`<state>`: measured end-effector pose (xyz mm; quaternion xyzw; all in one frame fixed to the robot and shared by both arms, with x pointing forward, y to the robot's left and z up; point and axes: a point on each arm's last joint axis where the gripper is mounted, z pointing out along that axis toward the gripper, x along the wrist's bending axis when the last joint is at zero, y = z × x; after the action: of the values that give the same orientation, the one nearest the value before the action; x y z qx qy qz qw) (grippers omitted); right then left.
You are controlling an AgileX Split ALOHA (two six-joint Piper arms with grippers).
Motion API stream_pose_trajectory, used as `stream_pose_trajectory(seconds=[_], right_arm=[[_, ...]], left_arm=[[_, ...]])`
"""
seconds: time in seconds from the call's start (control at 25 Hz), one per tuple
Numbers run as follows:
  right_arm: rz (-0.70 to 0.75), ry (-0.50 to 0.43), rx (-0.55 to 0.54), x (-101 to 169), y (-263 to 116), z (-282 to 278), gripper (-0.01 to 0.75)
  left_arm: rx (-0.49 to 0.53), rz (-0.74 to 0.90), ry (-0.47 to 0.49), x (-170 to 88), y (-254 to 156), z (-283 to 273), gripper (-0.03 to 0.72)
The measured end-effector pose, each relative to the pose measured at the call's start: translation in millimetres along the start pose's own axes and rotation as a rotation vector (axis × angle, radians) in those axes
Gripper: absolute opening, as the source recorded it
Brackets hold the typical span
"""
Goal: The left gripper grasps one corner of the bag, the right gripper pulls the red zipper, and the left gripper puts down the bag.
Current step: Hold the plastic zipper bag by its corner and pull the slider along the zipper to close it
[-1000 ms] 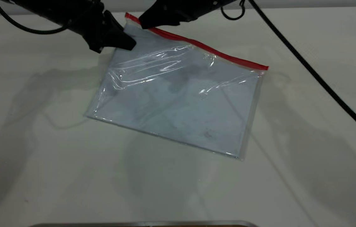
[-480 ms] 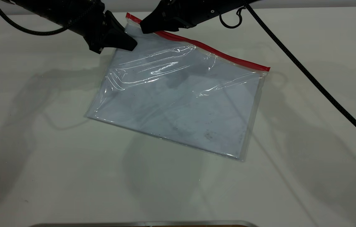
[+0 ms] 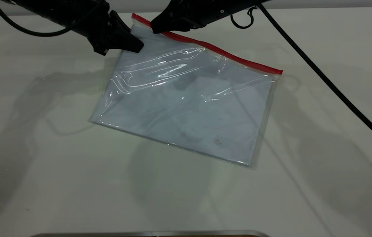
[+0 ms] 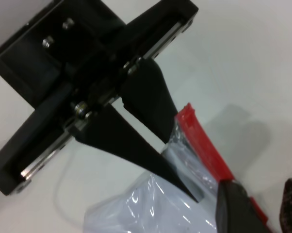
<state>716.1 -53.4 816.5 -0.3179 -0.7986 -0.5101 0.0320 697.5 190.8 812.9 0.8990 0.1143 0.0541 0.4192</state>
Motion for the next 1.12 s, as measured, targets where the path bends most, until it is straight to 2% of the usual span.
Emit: stream_pose_trajectory(seconds=[0.28,0.56,0.88,1.12], right_arm=[[-0.019,-0.005,0.013,-0.5,-1.1,0.0,0.231],[-0.045,-0.008,0.011,-1.0,-0.4,-0.6,0.043],[-0.055,0.001,0.008,-3.7,-0.4,-3.9,0.036],[-0.062,0.026,-0.015,-8.5,7.1,-15.3,0.035]], left_arm=[[-0.021,-0.019,0.010,0.9,1.9,0.0,0.054],[-0.026,-0.024,0.013,1.2,2.4,0.0,0.057],[-0.038,-0.026,0.007,1.4,5.9,-3.9,0.057],[-0.119,-0.048,-0.027,4.7,20.7,-32.8,0.057]])
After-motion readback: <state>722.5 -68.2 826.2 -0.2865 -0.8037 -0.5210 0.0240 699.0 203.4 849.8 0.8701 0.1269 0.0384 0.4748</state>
